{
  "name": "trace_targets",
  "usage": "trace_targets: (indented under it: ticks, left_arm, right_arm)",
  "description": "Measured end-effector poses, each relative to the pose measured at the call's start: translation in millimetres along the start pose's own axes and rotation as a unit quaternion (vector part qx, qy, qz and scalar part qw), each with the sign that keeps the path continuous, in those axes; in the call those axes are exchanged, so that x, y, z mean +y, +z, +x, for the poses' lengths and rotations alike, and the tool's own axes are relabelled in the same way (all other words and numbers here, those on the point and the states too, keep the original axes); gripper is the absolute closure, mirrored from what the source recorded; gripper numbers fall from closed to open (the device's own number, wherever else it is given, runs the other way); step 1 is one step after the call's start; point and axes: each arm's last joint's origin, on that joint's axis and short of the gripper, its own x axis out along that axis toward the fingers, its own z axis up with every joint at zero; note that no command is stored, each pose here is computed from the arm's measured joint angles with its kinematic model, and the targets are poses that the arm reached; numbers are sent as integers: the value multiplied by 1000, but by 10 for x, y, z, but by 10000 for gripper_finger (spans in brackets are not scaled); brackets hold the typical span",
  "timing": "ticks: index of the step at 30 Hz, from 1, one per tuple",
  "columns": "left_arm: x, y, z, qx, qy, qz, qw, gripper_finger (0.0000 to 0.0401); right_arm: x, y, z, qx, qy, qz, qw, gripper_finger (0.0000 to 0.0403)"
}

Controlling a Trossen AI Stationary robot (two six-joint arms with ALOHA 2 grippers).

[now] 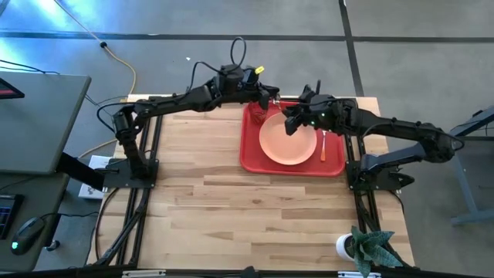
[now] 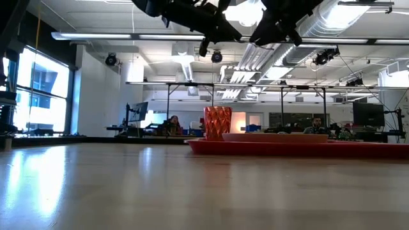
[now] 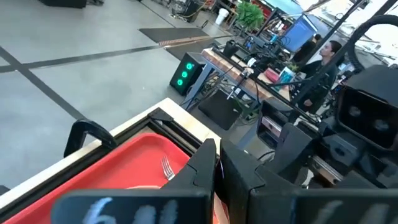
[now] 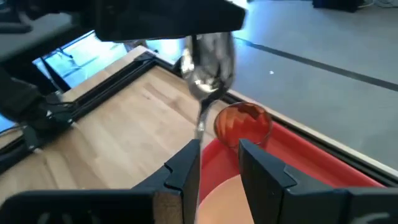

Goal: Pick and place plate/cup/fork/spoon on tray
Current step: Put the spoon on the red tray to the right of the fork

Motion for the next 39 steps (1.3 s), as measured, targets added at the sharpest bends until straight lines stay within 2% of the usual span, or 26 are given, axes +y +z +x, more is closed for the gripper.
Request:
trace_targets:
  ticks: [11, 15, 20, 22, 25, 31, 39]
  left_arm:
    - [4, -83, 118, -17, 0, 2, 1000, 396]
    - [32, -131, 166, -8, -4, 1, 1000, 396]
    - [32, -146, 175, -5, -7, 11, 1000, 396]
    - [34, -144, 174, -8, -2, 16, 1000, 396]
    - [38, -142, 174, -9, 2, 12, 1000, 396]
    - [-11, -165, 179, -10, -1, 15, 1000, 396]
    - [-47, -228, 182, 11, 5, 23, 1000, 396]
  right_arm:
    - [-70, 25, 39, 4, 0, -9, 1000, 322]
    - [-74, 30, 42, -4, -13, -13, 1000, 307]
    - [-58, 41, 55, -8, 0, -17, 1000, 277]
    - [-48, 25, 67, 4, 17, -19, 1000, 270]
    - [-49, -27, 120, 28, 12, -13, 999, 268]
    - [-39, -119, 229, 62, -3, -4, 998, 277]
    - [-29, -98, 208, 48, -7, 6, 999, 307]
